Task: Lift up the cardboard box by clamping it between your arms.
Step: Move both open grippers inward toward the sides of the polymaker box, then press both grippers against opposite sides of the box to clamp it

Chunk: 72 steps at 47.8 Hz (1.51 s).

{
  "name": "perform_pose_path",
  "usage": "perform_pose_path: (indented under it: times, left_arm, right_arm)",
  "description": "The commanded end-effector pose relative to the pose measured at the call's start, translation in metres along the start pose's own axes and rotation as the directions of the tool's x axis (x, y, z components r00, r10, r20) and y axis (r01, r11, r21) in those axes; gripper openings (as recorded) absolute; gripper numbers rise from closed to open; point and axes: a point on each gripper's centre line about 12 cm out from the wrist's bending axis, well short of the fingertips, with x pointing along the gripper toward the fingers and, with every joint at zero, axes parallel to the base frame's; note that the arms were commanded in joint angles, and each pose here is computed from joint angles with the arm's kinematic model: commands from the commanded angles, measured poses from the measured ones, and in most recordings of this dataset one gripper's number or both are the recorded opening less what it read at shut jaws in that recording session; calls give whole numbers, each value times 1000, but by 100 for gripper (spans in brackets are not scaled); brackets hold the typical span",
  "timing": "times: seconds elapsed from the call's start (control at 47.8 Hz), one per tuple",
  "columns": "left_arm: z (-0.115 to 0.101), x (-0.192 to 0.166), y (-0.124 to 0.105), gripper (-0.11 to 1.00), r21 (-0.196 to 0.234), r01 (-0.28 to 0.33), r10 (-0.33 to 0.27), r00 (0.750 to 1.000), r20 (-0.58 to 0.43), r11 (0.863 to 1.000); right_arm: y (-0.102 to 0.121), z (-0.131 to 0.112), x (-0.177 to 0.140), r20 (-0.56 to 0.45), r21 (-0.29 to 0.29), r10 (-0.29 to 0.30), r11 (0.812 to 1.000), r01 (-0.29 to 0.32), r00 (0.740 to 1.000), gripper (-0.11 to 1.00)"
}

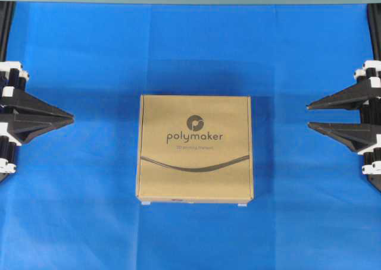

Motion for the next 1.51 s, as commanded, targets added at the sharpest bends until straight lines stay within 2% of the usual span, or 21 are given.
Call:
perform_pose_path:
  times: [0.0, 0.063, 0.105, 0.125, 0.188, 0.293, 0.397, 0.481, 0.543, 0.732, 0.857, 1.003, 1.066, 1.129, 1.233, 1.317, 1.359, 1.401, 1.484]
  left_arm:
    - [0, 9, 1, 5, -20, -3, 2, 1000, -14, 1000]
    - [-1, 12, 1, 9, -39, -3, 2, 1000, -26, 999]
    - [-2, 15, 1, 6, -51, -4, 2, 999, -35, 999]
    - [-2, 16, 1, 3, -55, -4, 2, 999, -38, 998]
    - [-3, 19, 1, 1, -64, -7, 4, 998, -55, 998]
    - [-12, 24, 3, 1, -65, -22, 12, 990, -141, 998]
    - [-23, 27, 5, 1, -60, -38, 22, 970, -242, 998]
    - [-33, 29, 7, 1, -48, -46, 27, 942, -334, 998]
    - [-37, 30, 8, 1, -44, -51, 31, 923, -383, 998]
    - [-52, 34, 8, 1, -40, -58, 30, 863, -505, 998]
    - [-56, 38, 8, 1, -38, -59, 29, 840, -541, 998]
    - [-58, 42, 8, 1, -19, -50, 31, 834, -550, 999]
    - [-60, 42, 9, 5, -6, -44, 34, 827, -561, 999]
    - [-62, 43, 11, 17, 1, -48, 40, 822, -568, 999]
    - [-66, 45, 15, 48, 2, -65, 54, 813, -580, 998]
    - [-72, 46, 19, 72, 2, -80, 65, 798, -599, 997]
    - [-77, 48, 21, 81, 1, -90, 72, 787, -613, 996]
    - [-81, 50, 23, 87, 2, -96, 76, 777, -625, 995]
    - [-91, 55, 24, 84, 7, -95, 77, 753, -653, 995]
  right_arm:
    - [0, -1, 4, -17, 29, -4, 1000, 4, 1000, 14]
    - [-2, -7, 7, -92, 79, -13, 997, 20, 996, 10]
    - [-2, -11, 9, -165, 124, -15, 992, 36, 986, 6]
    - [-2, -15, 11, -228, 147, -12, 988, 47, 973, 4]
    - [-2, -21, 13, -331, 161, -6, 985, 63, 944, 1]
    - [-1, -27, 16, -461, 147, 8, 987, 67, 887, 1]
    - [-4, -35, 18, -549, 125, 1, 989, 81, 836, 1]
    - [-4, -43, 17, -612, 119, 1, 989, 91, 791, 1]
    - [-5, -54, 16, -669, 108, 1, 989, 97, 743, 1]
    - [-8, -75, 18, -781, 50, -16, 995, 88, 625, 1]
    - [-11, -87, 24, -832, 26, -29, 995, 91, 553, 2]
    - [-12, -92, 33, -854, 12, -30, 997, 78, 520, 8]
    - [-13, -94, 36, -863, 5, -30, 998, 67, 504, 15]
    - [-13, -98, 38, -878, -5, -29, 999, 51, 477, 27]
    - [-15, -107, 38, -908, -16, -29, 999, 35, 418, 55]
    - [-15, -114, 39, -915, -19, -29, 999, 29, 401, 80]
    - [-17, -117, 39, -917, -20, -33, 999, 38, 397, 89]
    - [-19, -118, 40, -918, -19, -36, 999, 47, 394, 96]
    - [-22, -123, 41, -924, -20, -40, 998, 56, 379, 100]
